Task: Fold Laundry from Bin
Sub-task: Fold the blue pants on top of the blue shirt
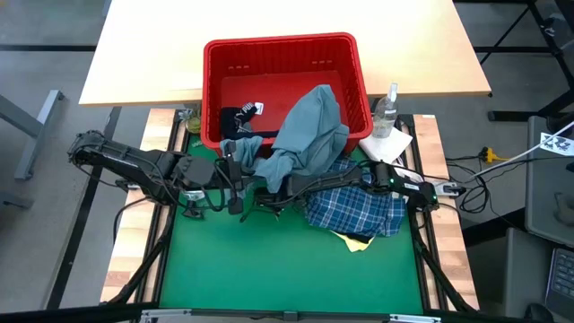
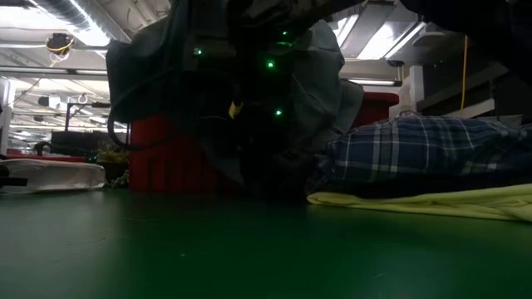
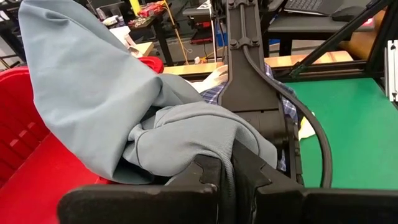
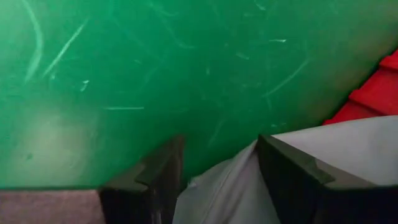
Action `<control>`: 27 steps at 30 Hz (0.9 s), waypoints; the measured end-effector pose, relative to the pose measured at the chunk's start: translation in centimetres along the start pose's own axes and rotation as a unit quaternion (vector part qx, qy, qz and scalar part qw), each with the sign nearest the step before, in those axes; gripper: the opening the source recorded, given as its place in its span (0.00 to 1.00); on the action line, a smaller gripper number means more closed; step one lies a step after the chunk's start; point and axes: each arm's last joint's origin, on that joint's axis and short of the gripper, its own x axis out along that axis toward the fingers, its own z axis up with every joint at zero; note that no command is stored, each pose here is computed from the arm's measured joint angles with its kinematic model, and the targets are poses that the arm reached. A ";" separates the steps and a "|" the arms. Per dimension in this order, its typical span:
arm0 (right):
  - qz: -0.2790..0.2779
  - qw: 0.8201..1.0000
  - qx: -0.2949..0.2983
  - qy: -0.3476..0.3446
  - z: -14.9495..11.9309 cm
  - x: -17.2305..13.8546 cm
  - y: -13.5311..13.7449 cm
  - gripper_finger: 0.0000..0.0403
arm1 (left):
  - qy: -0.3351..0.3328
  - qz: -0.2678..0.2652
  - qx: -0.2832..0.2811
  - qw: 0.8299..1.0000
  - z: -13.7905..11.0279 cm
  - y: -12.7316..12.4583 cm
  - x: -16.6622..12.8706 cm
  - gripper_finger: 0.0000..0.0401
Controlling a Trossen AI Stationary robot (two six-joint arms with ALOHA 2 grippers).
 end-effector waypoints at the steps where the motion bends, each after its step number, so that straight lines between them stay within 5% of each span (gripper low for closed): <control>1: 0.003 1.000 0.002 0.001 -0.2 0.2 -0.1 0.52 | 0.000 0.000 0.000 1.000 0.0 0.0 0.0 0.02; 13: -0.034 0.999 -0.003 0.039 -0.3 0.1 -0.2 0.49 | -0.001 0.000 0.000 1.000 0.0 0.0 0.0 0.02; 23: -0.038 0.994 -0.040 0.099 -1.1 -0.4 0.5 0.05 | -0.001 0.000 0.000 1.000 0.0 0.0 0.0 0.02; 27: -0.037 0.993 -0.049 0.101 -0.8 -1.6 1.2 0.06 | -0.001 0.000 0.000 1.000 0.0 0.0 0.0 0.02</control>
